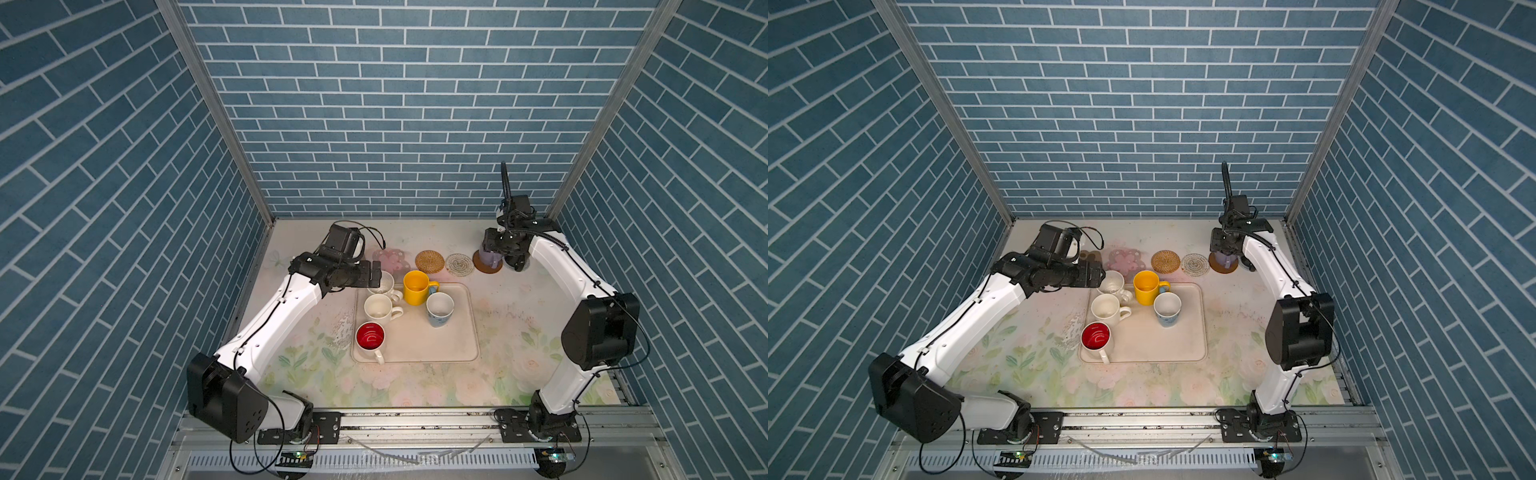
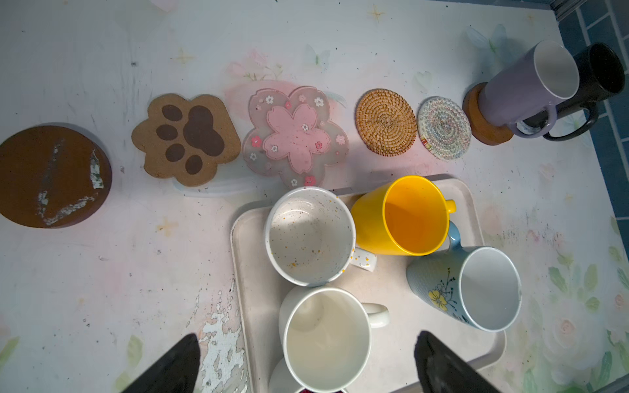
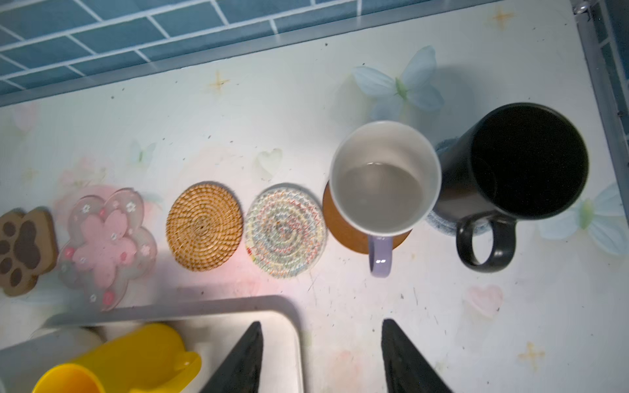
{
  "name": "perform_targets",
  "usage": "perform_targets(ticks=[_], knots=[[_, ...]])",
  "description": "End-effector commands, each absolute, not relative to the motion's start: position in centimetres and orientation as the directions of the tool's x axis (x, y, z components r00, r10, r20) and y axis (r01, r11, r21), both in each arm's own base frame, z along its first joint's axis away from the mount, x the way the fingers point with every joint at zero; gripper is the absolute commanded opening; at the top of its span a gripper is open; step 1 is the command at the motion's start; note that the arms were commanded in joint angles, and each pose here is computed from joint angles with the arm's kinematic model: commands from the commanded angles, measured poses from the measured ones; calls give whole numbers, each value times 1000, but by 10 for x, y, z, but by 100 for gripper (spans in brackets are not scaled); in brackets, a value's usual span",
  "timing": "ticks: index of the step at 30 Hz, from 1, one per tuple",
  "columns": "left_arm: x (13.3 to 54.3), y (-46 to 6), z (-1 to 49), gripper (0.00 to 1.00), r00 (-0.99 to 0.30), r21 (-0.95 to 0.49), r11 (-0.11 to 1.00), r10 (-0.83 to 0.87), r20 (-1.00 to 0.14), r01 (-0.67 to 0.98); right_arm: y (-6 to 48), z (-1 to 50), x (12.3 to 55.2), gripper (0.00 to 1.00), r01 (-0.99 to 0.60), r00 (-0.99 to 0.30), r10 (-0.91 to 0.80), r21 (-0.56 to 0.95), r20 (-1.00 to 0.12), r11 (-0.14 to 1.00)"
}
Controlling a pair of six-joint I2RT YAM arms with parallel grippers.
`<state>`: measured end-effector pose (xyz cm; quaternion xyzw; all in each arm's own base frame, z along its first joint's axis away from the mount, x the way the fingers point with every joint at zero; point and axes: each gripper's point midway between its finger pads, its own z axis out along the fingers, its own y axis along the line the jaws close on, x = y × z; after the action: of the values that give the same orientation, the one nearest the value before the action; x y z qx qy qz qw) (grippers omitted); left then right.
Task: Place cups on coasters
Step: Rotate the cup on the tray.
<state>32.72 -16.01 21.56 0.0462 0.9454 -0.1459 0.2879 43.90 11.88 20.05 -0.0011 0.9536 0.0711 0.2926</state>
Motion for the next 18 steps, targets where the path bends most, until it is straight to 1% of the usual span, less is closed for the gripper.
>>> perform_targets(ticks=[1, 6, 12, 18], knots=[[323, -162, 215, 99, -822, -287, 942, -24, -569, 172, 136, 186, 406, 59, -96, -870, -20, 130, -492, 987], [309, -160, 202, 99, -820, -301, 939, -38, -571, 167, 172, 176, 385, 59, -144, -878, -44, 174, -477, 974], [292, -159, 184, 99, -826, -293, 941, -27, -563, 169, 206, 158, 370, 60, -204, -880, -118, 142, -460, 969], [279, -153, 169, 99, -833, -278, 946, -17, -552, 165, 236, 143, 363, 60, -249, -882, -160, 149, -442, 957]])
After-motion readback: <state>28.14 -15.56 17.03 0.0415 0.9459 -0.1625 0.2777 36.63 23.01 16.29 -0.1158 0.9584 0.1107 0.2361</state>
